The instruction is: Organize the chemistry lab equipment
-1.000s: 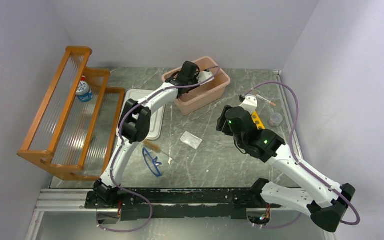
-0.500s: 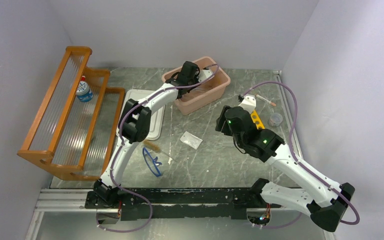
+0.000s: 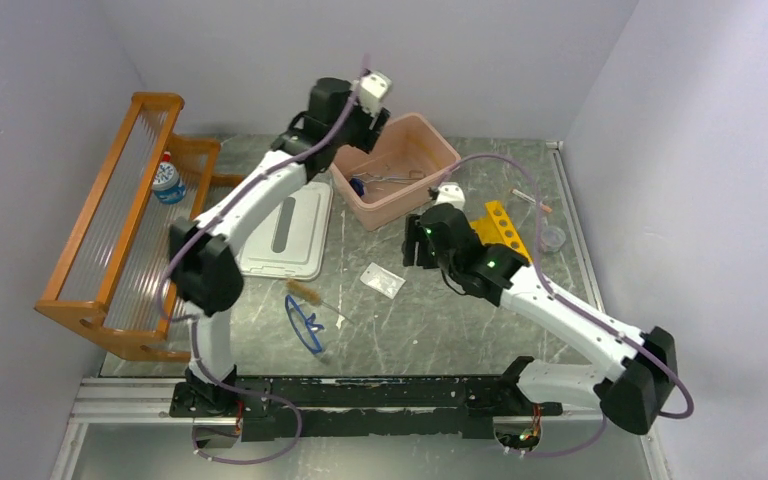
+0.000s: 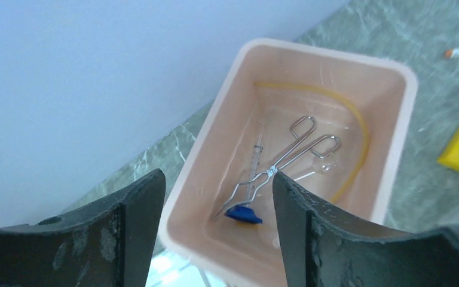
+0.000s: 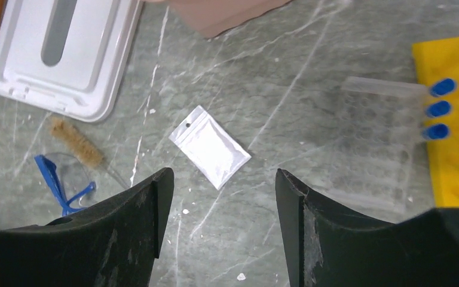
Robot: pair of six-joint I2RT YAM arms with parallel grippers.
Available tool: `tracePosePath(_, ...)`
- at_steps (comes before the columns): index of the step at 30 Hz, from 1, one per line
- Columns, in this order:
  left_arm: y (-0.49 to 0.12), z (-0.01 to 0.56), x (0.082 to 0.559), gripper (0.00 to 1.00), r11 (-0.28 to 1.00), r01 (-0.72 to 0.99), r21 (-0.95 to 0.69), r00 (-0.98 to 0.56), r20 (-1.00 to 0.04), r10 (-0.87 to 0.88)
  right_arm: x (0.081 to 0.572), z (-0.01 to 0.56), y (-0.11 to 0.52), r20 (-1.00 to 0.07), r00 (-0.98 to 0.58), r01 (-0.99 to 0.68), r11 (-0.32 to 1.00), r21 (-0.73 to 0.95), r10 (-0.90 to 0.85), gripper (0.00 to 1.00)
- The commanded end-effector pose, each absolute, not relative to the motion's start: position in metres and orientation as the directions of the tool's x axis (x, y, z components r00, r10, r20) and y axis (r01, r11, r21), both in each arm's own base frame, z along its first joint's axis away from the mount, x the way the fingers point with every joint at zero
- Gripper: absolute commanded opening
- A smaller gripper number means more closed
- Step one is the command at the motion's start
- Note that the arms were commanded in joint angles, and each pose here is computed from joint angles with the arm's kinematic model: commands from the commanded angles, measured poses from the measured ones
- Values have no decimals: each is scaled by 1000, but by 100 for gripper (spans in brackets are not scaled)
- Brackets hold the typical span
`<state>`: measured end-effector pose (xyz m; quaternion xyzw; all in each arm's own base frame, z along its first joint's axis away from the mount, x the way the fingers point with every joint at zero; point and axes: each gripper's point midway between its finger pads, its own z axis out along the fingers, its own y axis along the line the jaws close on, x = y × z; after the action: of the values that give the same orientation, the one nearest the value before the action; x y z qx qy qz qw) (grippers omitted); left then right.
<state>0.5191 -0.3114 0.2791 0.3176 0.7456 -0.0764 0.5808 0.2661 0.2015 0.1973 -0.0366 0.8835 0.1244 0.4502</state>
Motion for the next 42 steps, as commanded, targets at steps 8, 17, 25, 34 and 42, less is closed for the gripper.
tracePosePath(8,-208,283,425,70,942,331,-56,-363,-929,73,245,143,316,-776,-587,-567,801,191,-231,64)
tracePosePath(17,-136,297,376,71,994,105,-45,-313,-950,-10,218,74,398,-739,-514,-724,683,101,-435,53)
tracePosePath(25,-109,314,347,71,996,23,-90,-304,-949,-78,217,33,414,-713,-509,-746,661,85,-482,46)
tracePosePath(34,-121,326,341,70,985,87,-152,-280,-952,-122,212,-6,410,-603,-466,-807,590,-10,-648,38)
tracePosePath(42,-114,338,343,71,985,60,-160,-226,-964,-143,217,-9,395,-558,-440,-806,583,-99,-704,16)
